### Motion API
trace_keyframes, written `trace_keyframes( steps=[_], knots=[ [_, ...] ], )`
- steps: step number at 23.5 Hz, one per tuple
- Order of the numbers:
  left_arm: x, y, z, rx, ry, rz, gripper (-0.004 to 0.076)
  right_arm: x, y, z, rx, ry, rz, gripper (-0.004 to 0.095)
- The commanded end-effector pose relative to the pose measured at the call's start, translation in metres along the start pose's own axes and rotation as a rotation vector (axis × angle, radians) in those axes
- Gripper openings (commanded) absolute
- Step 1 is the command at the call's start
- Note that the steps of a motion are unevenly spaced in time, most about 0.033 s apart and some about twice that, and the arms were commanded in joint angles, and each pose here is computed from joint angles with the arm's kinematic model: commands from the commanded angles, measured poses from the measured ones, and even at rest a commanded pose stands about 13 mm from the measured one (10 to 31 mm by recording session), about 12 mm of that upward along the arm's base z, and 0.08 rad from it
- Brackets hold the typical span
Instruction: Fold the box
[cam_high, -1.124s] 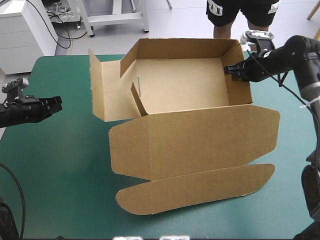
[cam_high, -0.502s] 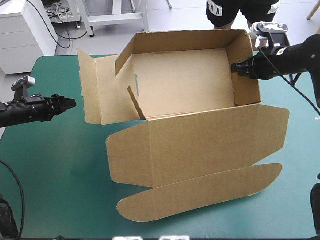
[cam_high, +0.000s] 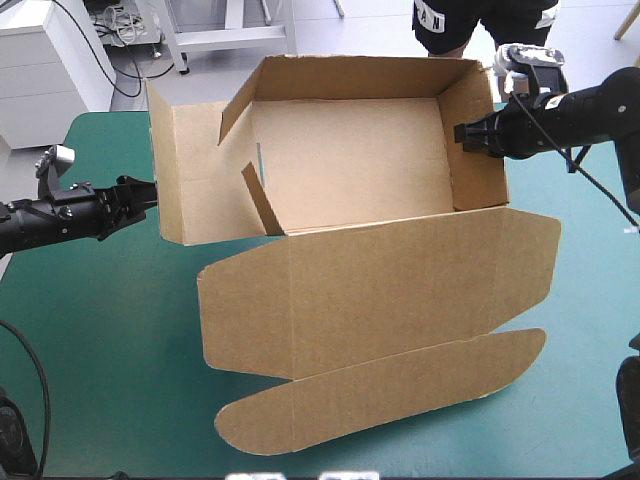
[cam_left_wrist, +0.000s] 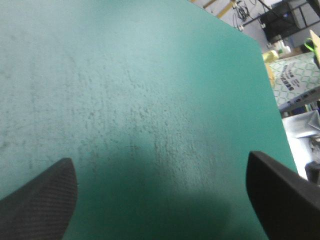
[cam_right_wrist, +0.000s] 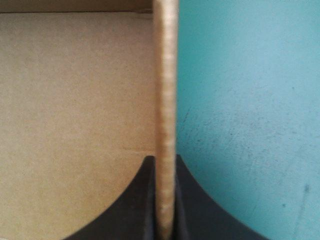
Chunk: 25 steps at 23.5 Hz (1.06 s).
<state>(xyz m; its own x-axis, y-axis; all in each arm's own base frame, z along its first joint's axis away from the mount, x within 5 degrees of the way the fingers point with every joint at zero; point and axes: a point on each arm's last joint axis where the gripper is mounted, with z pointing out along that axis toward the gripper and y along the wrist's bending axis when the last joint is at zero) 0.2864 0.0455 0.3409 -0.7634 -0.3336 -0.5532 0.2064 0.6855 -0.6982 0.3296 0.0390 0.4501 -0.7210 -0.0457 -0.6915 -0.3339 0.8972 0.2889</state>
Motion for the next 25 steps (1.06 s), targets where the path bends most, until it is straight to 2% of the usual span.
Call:
trace_keyframes(
  steps=[1,7,10,12,15,25],
  knots=[
    [-0.006,-0.028,-0.01,0.145,-0.035,0.044,0.0652,-0.011,0.014,-0.007,-0.098,-0.103,0.006,-0.0019],
    [-0.003,-0.04,0.001,0.193,-0.005,0.067,0.065,-0.016,0.029,0.041,-0.116,-0.087,-0.013,-0.0017],
    [-0.001,-0.043,0.004,0.197,0.012,0.077,0.0611,-0.013,0.024,0.073,-0.036,-0.025,-0.017,-0.0017],
    [-0.001,-0.043,0.004,0.195,0.013,0.081,0.0578,-0.01,0.023,0.088,-0.028,0.006,-0.016,-0.0017],
    [0.0,-0.043,0.004,0.195,0.014,0.099,0.0547,-0.01,0.025,0.101,-0.029,0.012,-0.019,-0.0017],
    [0.0,-0.043,0.004,0.193,0.014,0.106,0.0547,-0.004,0.041,0.134,-0.045,0.033,-0.017,-0.0017]
  ],
)
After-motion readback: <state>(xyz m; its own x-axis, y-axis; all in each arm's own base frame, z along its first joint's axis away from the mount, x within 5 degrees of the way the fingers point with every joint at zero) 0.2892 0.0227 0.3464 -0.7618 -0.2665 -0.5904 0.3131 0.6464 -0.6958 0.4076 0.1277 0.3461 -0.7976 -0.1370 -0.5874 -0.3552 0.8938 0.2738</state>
